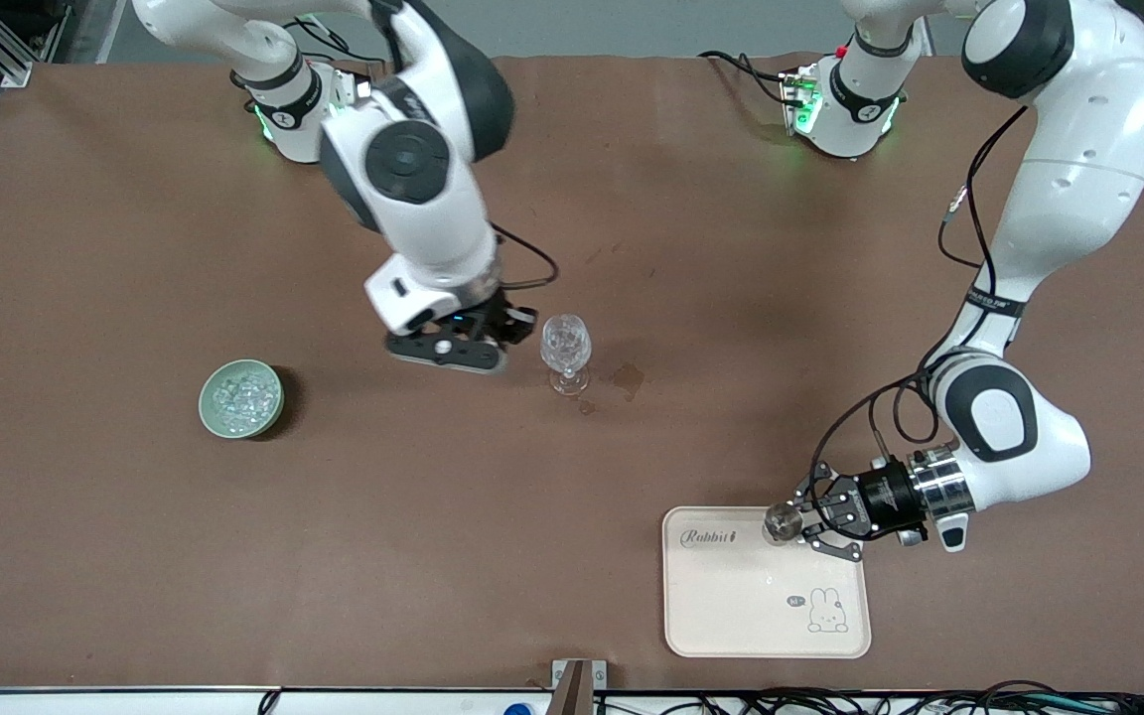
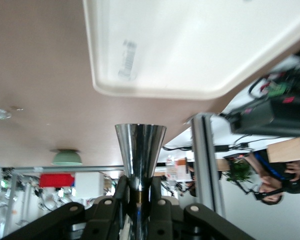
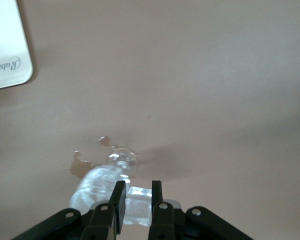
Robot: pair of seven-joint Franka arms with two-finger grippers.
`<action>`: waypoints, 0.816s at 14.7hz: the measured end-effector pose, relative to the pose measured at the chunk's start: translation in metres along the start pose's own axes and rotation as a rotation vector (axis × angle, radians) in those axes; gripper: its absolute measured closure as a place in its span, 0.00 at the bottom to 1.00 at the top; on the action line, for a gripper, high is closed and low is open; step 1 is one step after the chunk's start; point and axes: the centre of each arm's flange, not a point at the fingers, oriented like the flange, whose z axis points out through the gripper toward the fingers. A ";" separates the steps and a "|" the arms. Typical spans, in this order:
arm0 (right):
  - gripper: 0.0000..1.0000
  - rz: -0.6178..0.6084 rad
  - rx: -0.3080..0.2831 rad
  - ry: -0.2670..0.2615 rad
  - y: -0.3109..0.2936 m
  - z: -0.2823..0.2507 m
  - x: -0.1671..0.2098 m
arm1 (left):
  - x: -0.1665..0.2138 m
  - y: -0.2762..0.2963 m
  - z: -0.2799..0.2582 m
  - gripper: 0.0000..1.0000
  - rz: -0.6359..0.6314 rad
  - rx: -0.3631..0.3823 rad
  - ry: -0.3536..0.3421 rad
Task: Pour wine and add ice with both arms
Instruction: 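Drop the ice cube into the glass while the left gripper lowers the jigger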
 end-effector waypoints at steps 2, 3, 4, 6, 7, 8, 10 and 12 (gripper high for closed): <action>0.75 0.006 -0.003 -0.002 -0.030 0.021 -0.014 | 0.031 0.002 -0.001 0.79 -0.036 -0.011 -0.009; 0.75 0.004 -0.005 -0.004 -0.040 0.029 -0.021 | 0.044 0.003 -0.001 0.79 -0.045 -0.015 -0.011; 0.75 -0.005 -0.009 -0.006 -0.048 0.035 -0.027 | 0.056 0.002 -0.002 0.79 -0.054 -0.018 -0.013; 0.75 -0.018 -0.019 -0.013 -0.058 0.045 -0.038 | 0.076 0.000 -0.001 0.79 -0.069 -0.019 -0.015; 0.75 -0.024 -0.024 -0.016 -0.060 0.049 -0.042 | 0.083 -0.001 0.001 0.79 -0.080 -0.020 -0.019; 0.75 -0.030 -0.031 -0.020 -0.062 0.052 -0.046 | 0.088 -0.002 0.003 0.79 -0.089 -0.021 -0.025; 0.75 -0.037 -0.040 -0.026 -0.064 0.056 -0.051 | 0.093 -0.004 0.007 0.79 -0.096 -0.020 -0.030; 0.75 -0.037 -0.044 -0.026 -0.064 0.057 -0.050 | 0.096 -0.005 0.008 0.79 -0.090 -0.019 -0.031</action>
